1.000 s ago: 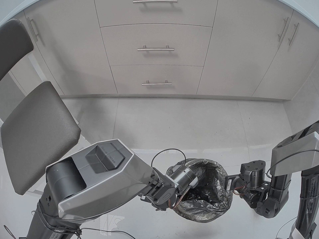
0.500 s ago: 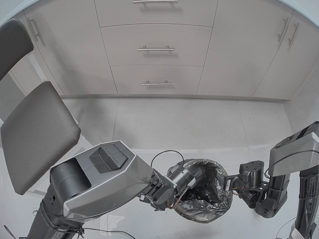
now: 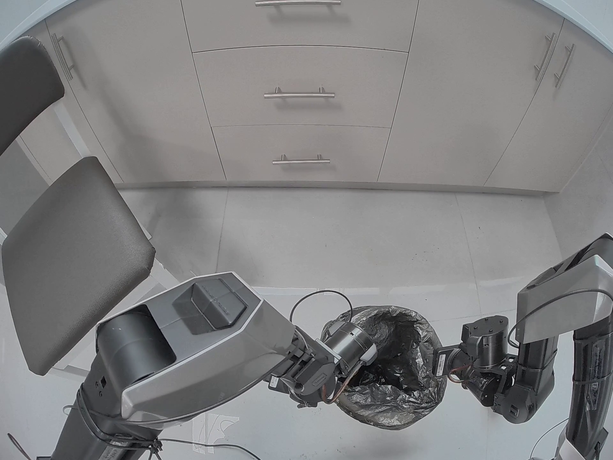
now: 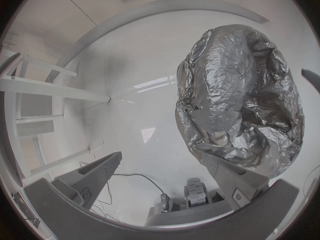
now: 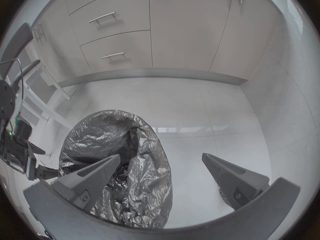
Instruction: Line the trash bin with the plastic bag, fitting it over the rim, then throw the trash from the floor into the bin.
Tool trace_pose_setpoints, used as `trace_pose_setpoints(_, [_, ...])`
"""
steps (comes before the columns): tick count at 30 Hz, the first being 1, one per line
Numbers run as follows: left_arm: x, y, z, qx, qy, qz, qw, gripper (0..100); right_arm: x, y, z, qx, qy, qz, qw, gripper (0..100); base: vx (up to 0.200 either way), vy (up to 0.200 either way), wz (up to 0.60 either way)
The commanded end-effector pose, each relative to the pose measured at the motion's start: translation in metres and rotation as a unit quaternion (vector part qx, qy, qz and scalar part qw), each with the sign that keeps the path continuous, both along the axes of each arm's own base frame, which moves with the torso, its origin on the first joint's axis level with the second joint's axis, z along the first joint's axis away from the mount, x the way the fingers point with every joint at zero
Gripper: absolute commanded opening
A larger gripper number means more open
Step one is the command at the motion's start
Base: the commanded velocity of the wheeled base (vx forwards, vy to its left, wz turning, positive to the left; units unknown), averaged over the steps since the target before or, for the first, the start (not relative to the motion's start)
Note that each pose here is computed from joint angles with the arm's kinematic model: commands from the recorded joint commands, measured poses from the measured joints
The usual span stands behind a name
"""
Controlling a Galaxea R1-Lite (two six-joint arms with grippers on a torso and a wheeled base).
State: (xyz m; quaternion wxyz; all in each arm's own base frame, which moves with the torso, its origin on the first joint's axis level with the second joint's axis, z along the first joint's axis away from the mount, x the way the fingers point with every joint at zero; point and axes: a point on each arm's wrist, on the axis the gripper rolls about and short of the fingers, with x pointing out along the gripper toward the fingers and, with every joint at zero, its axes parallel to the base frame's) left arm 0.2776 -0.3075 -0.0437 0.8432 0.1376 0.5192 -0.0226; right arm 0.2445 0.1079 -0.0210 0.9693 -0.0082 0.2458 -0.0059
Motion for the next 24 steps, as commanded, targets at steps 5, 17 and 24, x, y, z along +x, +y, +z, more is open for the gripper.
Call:
trace_pose_setpoints(5, [-0.031,-0.001,0.046,-0.062,0.019,-0.024,0.9976,100,-0.005,-0.009,-0.013,0.002,0.029,-0.021,0.9994,100,0.000,0.000,0.00])
trace_pose_setpoints(17, [-0.086,0.057,0.211,-0.286,-0.010,-0.076,0.9552,100,-0.022,-0.017,-0.006,0.025,0.050,-0.024,0.9982,100,0.000,0.000,0.00])
trace_pose_setpoints(24, [-0.110,0.120,0.284,-0.359,-0.115,-0.055,0.9246,100,-0.030,-0.040,0.015,0.010,0.035,-0.051,0.9981,100,0.000,0.000,0.00])
